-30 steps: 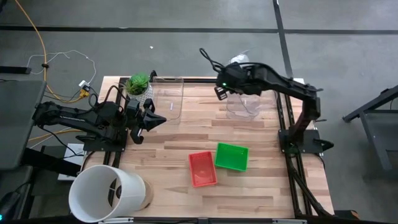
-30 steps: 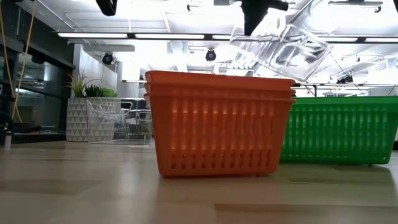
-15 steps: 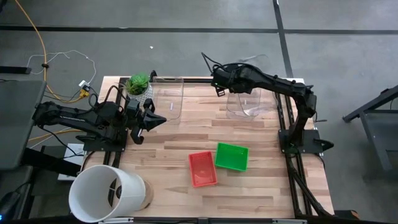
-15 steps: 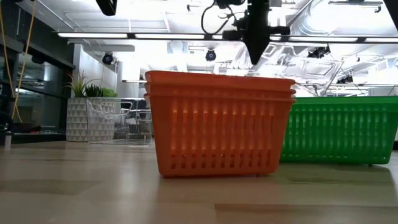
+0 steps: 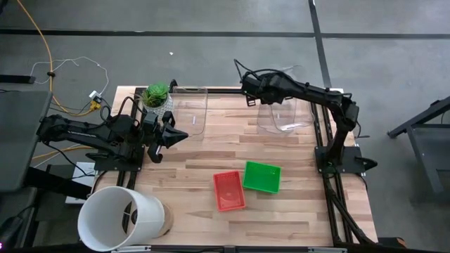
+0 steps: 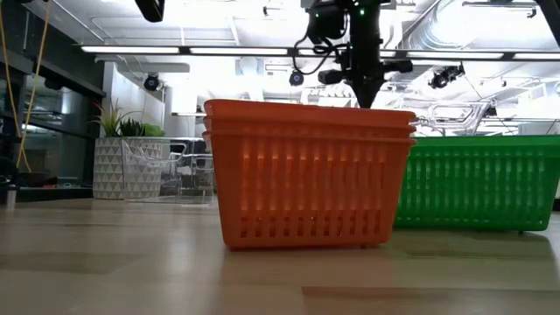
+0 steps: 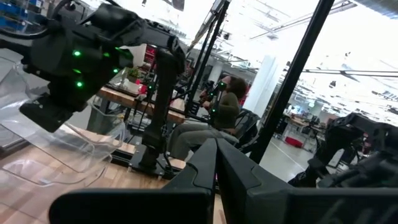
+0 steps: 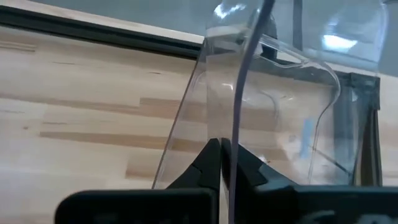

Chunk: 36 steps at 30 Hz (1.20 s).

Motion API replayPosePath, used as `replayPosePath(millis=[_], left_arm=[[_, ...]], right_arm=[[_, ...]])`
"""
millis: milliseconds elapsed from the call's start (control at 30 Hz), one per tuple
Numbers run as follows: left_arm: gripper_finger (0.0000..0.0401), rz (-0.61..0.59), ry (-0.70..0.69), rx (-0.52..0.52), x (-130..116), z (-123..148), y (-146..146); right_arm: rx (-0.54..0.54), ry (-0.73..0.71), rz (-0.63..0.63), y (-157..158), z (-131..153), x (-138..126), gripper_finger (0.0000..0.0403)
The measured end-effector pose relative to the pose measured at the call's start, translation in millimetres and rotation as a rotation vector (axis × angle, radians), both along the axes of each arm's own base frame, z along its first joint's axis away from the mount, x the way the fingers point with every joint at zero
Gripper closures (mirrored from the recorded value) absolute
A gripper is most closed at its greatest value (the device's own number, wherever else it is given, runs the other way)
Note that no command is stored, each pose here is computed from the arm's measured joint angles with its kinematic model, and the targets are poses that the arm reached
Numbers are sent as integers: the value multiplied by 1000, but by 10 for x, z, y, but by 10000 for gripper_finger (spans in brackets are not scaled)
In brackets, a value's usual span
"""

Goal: Stack baskets by color
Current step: Stack the bottom transparent bin on the top right transparent bin

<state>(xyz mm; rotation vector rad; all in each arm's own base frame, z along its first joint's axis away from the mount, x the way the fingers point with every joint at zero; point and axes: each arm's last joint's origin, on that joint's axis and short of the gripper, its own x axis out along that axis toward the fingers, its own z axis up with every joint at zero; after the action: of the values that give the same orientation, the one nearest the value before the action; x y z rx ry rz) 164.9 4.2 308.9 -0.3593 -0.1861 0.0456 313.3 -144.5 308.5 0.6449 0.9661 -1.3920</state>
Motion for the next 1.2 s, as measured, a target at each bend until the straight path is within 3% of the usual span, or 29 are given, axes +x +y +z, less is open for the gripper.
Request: replayPosePath(millis=[467, 800, 1000, 1200], left_arm=[[401, 2, 1, 9, 0, 0, 0], [401, 2, 7, 11, 2, -5, 0], [401, -21, 10, 14, 3, -8, -6], [401, -77, 7, -19, 3, -7, -21]], right_arm=[[75, -140, -41, -181, -29, 11, 403], [63, -167, -49, -61, 335, -41, 403], [150, -215, -95, 1, 345, -38, 403], [142, -255, -218, -31, 337, -62, 403]])
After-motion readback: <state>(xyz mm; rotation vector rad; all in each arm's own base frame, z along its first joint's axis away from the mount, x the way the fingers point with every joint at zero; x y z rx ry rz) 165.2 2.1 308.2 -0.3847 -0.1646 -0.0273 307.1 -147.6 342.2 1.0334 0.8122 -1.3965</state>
